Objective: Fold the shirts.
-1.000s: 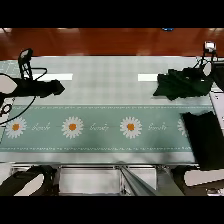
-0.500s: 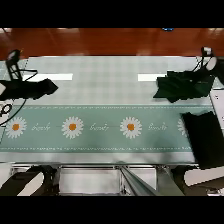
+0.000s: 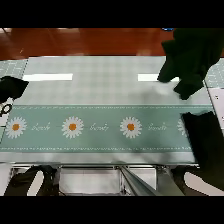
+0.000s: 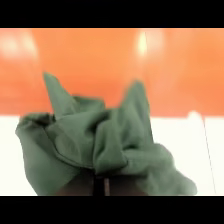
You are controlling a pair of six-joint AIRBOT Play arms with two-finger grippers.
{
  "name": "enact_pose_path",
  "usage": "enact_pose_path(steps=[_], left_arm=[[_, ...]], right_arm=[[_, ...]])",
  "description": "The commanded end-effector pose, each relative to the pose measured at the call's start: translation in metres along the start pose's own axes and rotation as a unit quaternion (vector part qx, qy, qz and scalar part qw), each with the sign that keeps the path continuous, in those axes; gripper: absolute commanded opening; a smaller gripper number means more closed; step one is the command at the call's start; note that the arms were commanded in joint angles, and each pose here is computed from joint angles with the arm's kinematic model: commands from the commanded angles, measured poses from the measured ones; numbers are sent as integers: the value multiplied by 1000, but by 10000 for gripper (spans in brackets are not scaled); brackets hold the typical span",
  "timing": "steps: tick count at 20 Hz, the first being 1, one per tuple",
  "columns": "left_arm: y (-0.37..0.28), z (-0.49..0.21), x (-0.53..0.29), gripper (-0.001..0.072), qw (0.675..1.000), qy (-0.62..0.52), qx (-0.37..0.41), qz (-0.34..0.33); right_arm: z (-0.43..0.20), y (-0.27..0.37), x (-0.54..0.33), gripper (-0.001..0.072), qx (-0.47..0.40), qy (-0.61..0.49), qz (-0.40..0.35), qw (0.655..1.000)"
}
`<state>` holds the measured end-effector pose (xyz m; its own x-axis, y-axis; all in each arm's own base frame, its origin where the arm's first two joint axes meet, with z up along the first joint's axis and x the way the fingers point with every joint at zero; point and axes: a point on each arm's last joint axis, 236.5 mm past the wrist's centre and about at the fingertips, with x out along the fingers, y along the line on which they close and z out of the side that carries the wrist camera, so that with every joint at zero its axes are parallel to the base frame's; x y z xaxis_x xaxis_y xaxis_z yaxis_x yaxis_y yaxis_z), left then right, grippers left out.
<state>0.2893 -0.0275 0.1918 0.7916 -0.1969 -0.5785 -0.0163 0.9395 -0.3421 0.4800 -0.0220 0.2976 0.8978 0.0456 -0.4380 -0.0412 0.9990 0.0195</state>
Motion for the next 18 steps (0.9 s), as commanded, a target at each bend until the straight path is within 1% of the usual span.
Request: enact_pose_path(steps=[1,3,5,7,9,11,14,16,18], left_arm=[[-15,-20,-34,505,1000,4,17,-13],[-17,-28,-38,505,1000,15,20,-14],[-17,-29,-39,505,1000,18,20,-14],[-16,-29,-38,505,999,18,30,-14],[-5,-33,-32,504,997,26,78,2],[5,-45,-23,505,997,45,68,14],[-1,-61,-10,504,997,65,45,-12],[3,-69,-3,505,997,73,39,-10],[9,-76,7,505,997,76,31,-7]], right_arm=[[68,56,-82,22,-44,-104,46,993],[84,100,-112,22,-65,-130,92,985],[83,147,-129,22,-87,-135,145,976],[65,191,-136,22,-109,-109,191,969],[36,238,-137,22,-132,-67,243,959],[-2,284,-130,22,-157,-8,290,944],[-89,347,-101,22,-188,118,346,912],[-153,390,-78,22,-173,198,387,884],[-207,437,-59,23,-133,253,426,858]])
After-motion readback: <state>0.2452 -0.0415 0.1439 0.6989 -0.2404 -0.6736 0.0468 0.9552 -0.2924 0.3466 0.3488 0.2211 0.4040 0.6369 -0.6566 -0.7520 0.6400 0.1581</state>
